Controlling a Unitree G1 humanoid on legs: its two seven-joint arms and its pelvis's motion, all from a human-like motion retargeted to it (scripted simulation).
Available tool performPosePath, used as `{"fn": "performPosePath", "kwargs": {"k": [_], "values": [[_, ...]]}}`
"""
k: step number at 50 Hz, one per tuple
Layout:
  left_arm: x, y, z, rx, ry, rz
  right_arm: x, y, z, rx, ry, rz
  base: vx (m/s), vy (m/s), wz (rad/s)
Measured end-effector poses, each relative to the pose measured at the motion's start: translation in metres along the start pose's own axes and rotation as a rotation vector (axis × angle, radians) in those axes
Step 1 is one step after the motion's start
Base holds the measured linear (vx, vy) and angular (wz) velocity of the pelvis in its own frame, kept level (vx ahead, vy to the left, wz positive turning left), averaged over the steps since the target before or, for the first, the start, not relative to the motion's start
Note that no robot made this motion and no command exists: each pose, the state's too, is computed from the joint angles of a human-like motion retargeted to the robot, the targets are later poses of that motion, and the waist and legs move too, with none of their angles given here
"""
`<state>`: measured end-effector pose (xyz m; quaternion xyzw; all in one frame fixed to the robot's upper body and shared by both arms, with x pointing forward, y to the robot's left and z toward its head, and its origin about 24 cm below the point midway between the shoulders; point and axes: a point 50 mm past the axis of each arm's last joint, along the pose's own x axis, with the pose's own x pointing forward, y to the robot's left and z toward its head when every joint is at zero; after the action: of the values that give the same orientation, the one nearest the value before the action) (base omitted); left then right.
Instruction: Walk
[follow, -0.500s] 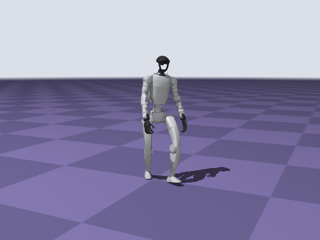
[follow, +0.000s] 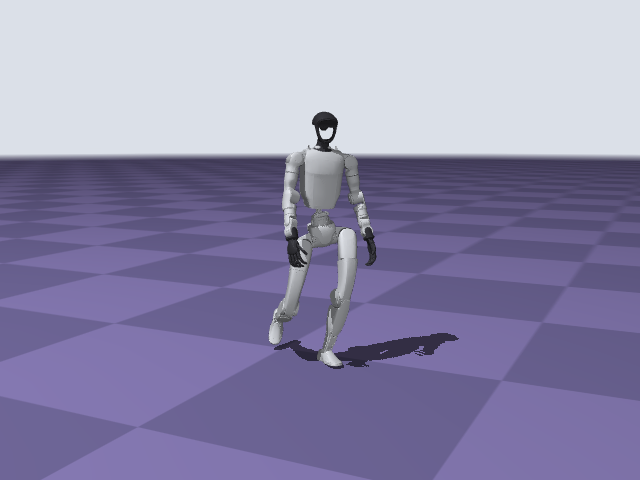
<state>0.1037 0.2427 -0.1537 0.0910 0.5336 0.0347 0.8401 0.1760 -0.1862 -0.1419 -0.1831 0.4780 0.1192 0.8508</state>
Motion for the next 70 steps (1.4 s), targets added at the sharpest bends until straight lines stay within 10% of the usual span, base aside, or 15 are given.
{"fn": "performPosePath", "kwargs": {"k": [46, 70], "values": [[0.0, -0.018, -0.007, 0.092, 0.017, -0.089, -0.014, -0.025, -0.05, 0.088, 0.108, -0.143, 0.42, 0.0, 0.15], [-0.002, 0.001, -0.013, -0.033, 0.034, 0.009, 0.004, 0.01, 0.052, -0.102, -0.172, -0.001, 0.46, 0.02, -0.05]]}}
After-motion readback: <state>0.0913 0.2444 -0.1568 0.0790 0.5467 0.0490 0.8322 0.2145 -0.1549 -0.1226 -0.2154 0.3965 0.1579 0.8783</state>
